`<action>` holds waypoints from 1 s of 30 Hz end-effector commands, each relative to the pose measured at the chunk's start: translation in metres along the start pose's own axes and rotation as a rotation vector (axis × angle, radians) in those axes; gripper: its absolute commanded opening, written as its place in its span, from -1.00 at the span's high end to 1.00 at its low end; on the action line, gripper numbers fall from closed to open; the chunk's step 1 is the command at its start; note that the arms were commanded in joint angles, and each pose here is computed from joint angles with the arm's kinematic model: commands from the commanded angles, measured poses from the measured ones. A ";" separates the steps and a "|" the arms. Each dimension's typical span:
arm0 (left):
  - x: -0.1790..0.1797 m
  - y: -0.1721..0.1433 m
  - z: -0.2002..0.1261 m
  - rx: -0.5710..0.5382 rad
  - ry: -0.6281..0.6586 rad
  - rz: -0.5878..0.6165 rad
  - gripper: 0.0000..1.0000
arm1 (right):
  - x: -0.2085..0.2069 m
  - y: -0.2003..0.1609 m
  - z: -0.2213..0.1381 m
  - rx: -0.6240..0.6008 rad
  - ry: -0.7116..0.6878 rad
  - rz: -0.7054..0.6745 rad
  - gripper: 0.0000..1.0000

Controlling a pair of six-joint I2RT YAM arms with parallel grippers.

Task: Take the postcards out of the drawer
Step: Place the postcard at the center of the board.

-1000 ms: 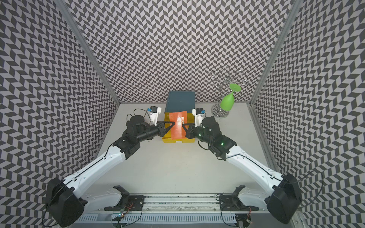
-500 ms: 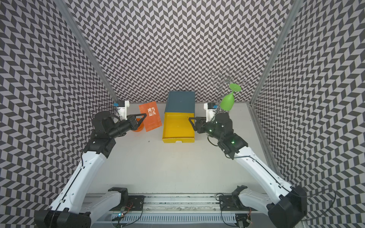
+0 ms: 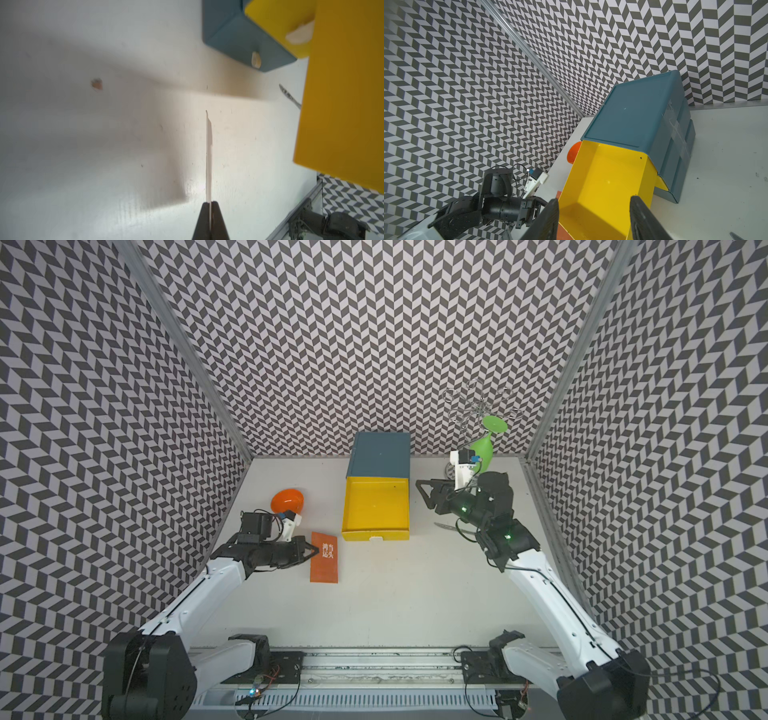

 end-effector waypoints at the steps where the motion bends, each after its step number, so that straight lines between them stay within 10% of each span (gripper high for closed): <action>1: -0.005 -0.011 0.014 0.021 -0.034 -0.017 1.00 | 0.001 0.000 -0.003 -0.010 0.040 -0.027 -0.11; 30: 0.007 -0.037 0.047 -0.008 0.306 0.000 0.35 | -0.010 -0.022 -0.004 0.045 0.061 0.002 -0.11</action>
Point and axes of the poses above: each gripper's point midway between its finger pads, its own z axis out along the fingers, its own x axis along the line the jaws close on, y = z × x, the point moved 10 cm from there along -z, back along the fingers, and after that the axes turned 15 degrees about -z, right-handed, at the moved point
